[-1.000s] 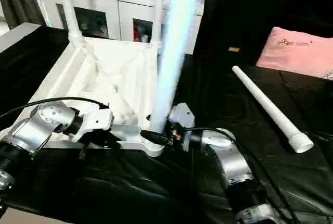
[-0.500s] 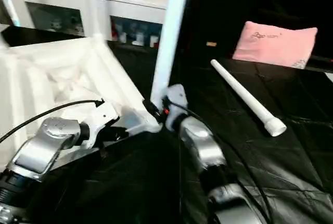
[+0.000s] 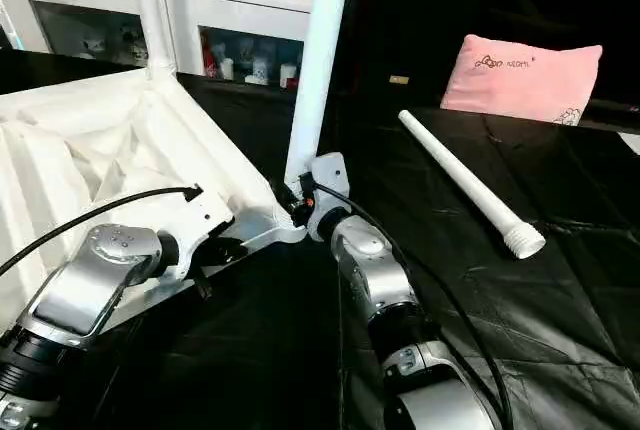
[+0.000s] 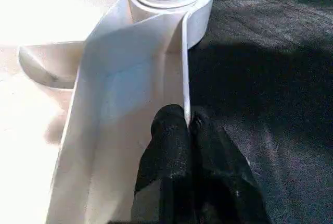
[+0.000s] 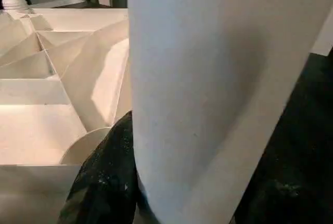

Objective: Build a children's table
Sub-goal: Rotate leg to tighten

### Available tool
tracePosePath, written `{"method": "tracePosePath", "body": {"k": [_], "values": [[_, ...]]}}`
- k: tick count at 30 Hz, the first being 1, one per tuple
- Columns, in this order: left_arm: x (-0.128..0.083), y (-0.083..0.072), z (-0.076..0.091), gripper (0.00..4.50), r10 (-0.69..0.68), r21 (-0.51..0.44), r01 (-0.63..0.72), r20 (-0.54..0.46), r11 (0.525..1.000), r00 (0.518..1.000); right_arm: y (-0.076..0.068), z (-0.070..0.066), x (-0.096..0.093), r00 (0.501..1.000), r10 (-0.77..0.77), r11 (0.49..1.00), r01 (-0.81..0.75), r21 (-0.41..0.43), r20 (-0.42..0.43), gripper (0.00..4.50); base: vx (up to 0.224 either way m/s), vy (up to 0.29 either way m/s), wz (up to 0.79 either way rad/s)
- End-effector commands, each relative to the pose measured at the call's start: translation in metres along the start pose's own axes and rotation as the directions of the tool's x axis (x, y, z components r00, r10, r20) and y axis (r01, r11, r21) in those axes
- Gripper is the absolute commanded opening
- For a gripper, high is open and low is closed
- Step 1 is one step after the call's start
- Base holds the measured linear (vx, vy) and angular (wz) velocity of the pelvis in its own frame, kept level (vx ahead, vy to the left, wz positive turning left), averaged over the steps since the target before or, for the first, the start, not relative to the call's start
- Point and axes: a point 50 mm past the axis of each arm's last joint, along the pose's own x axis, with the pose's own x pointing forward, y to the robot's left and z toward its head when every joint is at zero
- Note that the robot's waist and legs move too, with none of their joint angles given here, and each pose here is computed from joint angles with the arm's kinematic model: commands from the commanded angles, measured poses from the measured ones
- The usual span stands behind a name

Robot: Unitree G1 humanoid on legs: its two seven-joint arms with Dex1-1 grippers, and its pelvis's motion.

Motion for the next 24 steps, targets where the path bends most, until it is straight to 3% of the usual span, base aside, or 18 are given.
{"method": "tracePosePath", "body": {"k": [1, 4, 7, 8, 13, 24], "values": [[0.001, -0.014, 0.018, 0.0, -0.081, 0.06, 0.077, 0.061, 0.995, 0.995, -0.014, -0.059, -0.023, 0.96, -0.104, 0.992, 0.12, 0.048, -0.26, 1.93, 0.0, 0.0, 0.0], [0.002, -0.014, 0.016, 0.0, -0.078, 0.06, 0.075, 0.053, 0.995, 0.996, -0.014, -0.058, -0.023, 0.963, -0.1, 0.991, 0.118, 0.06, -0.249, 2.63, 0.0, 0.0, 0.0], [0.003, -0.013, 0.015, 0.0, -0.072, 0.064, 0.069, 0.045, 0.996, 0.996, -0.013, -0.056, -0.023, 0.969, -0.094, 0.992, 0.11, 0.062, -0.227, 2.68, 0.0, 0.0, 0.0], [0.004, -0.013, 0.014, 0.0, -0.069, 0.066, 0.066, 0.044, 0.996, 0.997, -0.013, -0.056, -0.023, 0.971, -0.091, 0.992, 0.108, 0.062, -0.221, 3.01, 0.0, 0.0, 0.0], [0.005, -0.01, 0.013, 0.0, -0.055, 0.069, 0.053, 0.036, 0.996, 0.998, -0.013, -0.053, -0.03, 0.983, -0.08, 0.993, 0.093, 0.073, -0.164, 3.35, 0.0, 0.0, 0.0], [0.008, -0.003, 0.006, 0.0, -0.067, 0.124, 0.064, 0.022, 0.99, 0.997, -0.01, -0.05, -0.057, 0.999, 0.018, 0.997, -0.014, 0.078, -0.047, 4.29, 0.0, 0.0, 0.0]]}}
